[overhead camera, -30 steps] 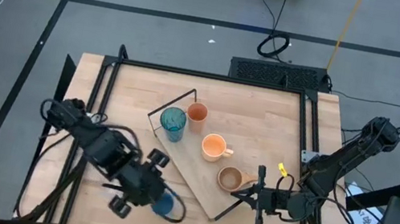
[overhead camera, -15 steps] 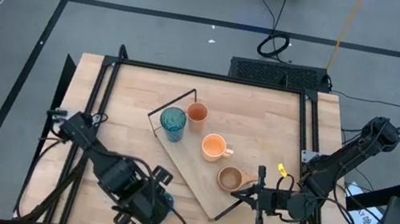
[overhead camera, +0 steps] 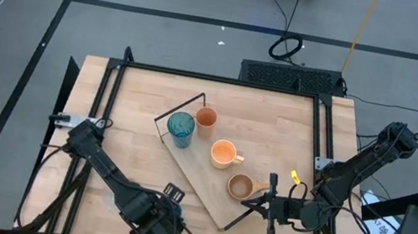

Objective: Stack small to large cups/mugs on shelf
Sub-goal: Put the blue cup on the shelf

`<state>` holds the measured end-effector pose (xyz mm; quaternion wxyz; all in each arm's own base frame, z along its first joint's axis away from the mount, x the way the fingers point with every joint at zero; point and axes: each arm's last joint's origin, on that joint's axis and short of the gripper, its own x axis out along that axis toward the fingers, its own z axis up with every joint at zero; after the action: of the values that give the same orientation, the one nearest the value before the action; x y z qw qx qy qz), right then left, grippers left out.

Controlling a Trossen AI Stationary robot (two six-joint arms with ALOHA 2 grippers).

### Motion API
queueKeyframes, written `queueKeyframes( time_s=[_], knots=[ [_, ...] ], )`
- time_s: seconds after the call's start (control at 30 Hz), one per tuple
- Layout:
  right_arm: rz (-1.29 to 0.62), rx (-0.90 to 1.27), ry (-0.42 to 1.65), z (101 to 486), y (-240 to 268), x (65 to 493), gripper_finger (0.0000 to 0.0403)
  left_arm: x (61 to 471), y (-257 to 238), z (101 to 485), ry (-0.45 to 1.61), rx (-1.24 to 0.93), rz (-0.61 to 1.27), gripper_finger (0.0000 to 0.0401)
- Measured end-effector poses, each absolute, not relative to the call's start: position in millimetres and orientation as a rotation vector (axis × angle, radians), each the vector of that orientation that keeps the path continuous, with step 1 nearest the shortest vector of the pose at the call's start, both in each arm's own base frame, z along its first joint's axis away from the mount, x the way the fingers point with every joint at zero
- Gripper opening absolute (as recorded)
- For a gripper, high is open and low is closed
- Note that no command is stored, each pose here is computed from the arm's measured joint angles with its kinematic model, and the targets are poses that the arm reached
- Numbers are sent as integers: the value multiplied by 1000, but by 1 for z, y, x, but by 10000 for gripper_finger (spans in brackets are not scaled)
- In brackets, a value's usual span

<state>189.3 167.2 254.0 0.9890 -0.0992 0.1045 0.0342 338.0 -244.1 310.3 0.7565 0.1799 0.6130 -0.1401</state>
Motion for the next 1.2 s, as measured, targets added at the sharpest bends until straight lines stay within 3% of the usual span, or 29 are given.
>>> queueKeyframes(
  time_s=[0.63,1.1,1.2],
  knots=[
    [102,-165,236,251,174,182,0,337,-258,251,1396,309,-290,170],
    [102,-166,236,251,174,182,0,337,-259,238,1383,332,-276,170],
    [102,-167,236,251,174,182,0,337,-258,234,1391,345,-281,155]
  ],
)
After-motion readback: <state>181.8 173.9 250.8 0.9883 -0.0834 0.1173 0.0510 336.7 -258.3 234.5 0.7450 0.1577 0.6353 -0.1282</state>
